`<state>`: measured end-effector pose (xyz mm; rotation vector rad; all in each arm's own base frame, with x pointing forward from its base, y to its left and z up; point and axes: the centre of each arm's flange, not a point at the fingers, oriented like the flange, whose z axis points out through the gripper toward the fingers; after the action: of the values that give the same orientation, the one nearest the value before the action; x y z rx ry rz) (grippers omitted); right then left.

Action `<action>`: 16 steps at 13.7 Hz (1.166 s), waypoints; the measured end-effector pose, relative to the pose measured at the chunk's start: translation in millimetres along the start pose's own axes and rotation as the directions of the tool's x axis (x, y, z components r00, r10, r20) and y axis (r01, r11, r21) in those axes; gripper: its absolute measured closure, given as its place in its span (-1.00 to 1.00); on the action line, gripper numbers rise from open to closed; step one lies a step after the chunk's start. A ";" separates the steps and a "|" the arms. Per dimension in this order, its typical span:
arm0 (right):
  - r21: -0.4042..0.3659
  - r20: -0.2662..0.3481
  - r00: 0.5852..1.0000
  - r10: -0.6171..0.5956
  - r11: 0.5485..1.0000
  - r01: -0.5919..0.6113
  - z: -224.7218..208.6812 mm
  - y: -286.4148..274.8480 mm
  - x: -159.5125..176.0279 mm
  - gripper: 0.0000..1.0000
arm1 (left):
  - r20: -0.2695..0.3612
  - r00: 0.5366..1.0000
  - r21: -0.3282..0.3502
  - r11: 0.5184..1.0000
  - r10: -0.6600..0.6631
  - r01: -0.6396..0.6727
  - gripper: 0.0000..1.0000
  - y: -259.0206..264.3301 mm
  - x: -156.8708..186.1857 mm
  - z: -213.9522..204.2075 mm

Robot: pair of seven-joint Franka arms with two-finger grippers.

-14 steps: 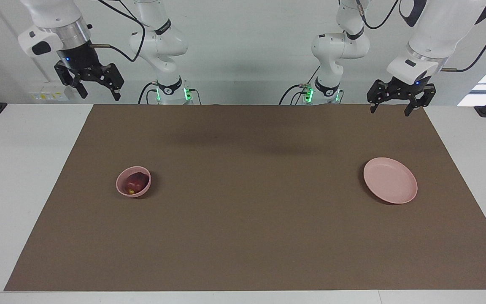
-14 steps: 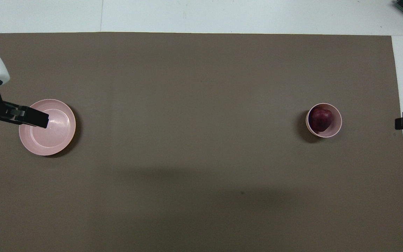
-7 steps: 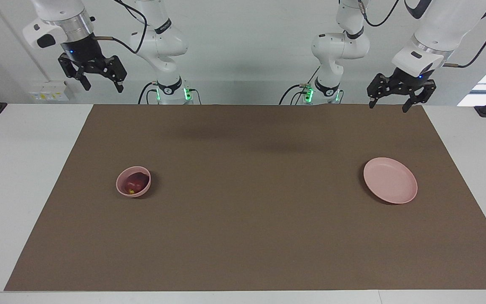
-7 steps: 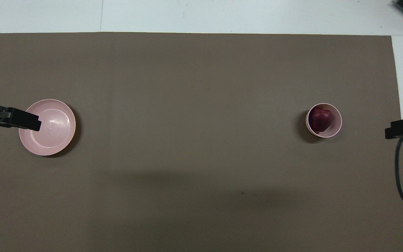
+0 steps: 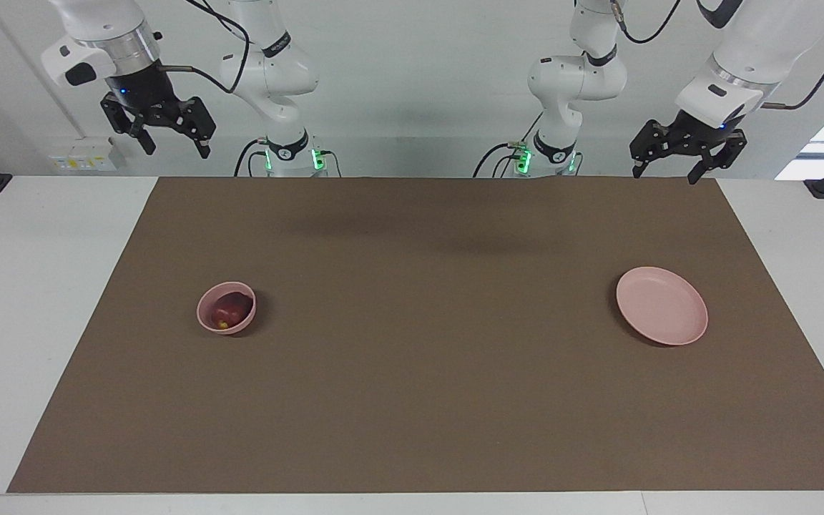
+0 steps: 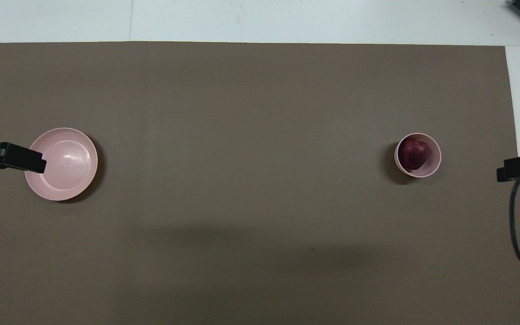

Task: Move apple from plate to bowl

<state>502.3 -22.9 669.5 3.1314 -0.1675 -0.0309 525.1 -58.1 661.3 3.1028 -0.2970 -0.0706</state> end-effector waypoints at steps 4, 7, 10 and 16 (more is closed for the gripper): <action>-0.015 -0.006 1.000 -0.004 1.000 0.004 -1.1 0.2 0.0 -1.00 | -0.006 1.000 0.000 1.000 -0.005 0.005 -1.00 -2.1 -6.0 -6.4; -0.015 -0.006 1.000 -0.004 1.000 0.004 -1.1 -0.1 0.0 -1.00 | -0.005 1.000 0.000 1.000 -0.005 0.005 -1.00 -2.4 -6.0 -6.2; -0.015 -0.006 1.000 -0.005 1.000 0.004 -1.1 -0.2 0.0 -1.00 | -0.005 1.000 0.000 1.000 -0.007 0.007 -1.00 -3.2 -6.1 -6.2; -0.015 -0.006 1.000 -0.005 1.000 0.005 -1.1 -0.3 -0.1 -1.00 | -0.005 1.000 0.000 1.000 -0.008 0.008 -1.00 -4.0 -6.2 -6.3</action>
<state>502.3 -22.6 670.6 3.1169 -0.1591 -0.0229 520.1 -52.9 667.7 3.1037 -0.2838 -0.0627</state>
